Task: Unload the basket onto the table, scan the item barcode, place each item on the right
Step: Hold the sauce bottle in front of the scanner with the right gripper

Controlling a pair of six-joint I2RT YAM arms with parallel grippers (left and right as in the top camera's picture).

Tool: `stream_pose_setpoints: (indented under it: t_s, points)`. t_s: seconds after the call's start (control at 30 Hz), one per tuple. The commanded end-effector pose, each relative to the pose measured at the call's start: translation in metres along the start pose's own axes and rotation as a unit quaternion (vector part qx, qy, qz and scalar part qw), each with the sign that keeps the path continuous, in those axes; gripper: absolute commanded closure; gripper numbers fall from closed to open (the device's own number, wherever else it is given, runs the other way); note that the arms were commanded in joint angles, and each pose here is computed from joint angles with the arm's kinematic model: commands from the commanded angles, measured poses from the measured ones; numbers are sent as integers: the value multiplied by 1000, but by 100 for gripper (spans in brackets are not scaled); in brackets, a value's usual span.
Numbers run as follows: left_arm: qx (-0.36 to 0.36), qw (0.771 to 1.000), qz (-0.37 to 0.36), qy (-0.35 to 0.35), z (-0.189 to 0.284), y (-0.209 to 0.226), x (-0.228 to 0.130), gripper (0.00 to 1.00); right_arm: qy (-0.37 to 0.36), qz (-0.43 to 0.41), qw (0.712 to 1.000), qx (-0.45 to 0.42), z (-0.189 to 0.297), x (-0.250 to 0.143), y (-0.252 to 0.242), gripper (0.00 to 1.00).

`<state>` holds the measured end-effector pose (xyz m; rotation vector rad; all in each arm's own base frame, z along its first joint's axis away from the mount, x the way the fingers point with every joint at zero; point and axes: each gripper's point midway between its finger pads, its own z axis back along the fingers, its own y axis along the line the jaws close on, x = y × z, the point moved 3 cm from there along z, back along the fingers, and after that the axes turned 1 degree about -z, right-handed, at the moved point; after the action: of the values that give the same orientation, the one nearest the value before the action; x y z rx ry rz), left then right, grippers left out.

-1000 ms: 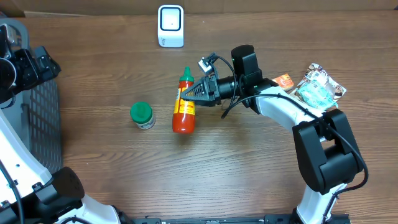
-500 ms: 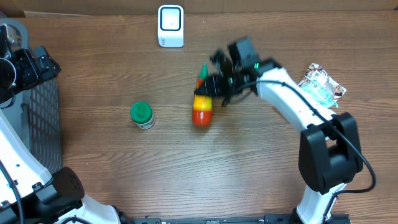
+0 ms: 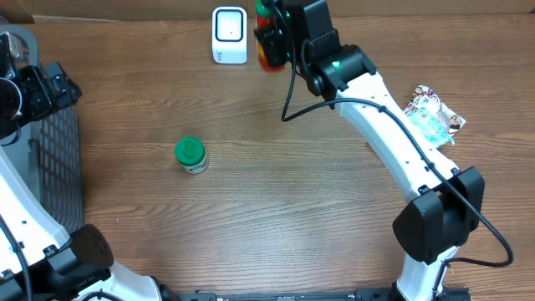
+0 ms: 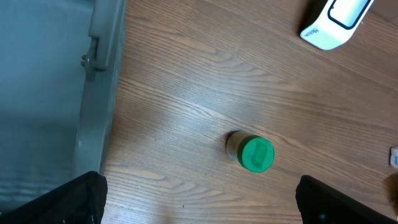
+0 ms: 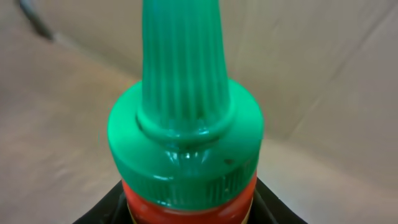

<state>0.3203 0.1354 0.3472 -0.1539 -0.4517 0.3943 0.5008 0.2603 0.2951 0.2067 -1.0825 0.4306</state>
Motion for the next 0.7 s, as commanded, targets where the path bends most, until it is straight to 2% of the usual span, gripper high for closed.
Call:
stream_pose_setpoints:
  t_s: [0.0, 0.23, 0.37, 0.57, 0.67]
  points:
    - [-1, 1000, -9, 5, -3, 0, 0, 1, -13, 112, 992, -56, -25, -1, -9, 79]
    - [-1, 1000, -9, 5, -3, 0, 0, 0, -19, 275, 959, -57, -80, -29, 2, 79]
    - [-1, 1000, -9, 5, -3, 0, 0, 1, -26, 374, 925, -59, -105, -44, 10, 84]
    - [-1, 1000, -9, 5, -3, 0, 0, 0, -46, 433, 898, -62, -120, -49, 22, 89]
    - [-1, 1000, -9, 5, -3, 0, 0, 0, -55, 432, 898, -64, -122, -47, 25, 90]
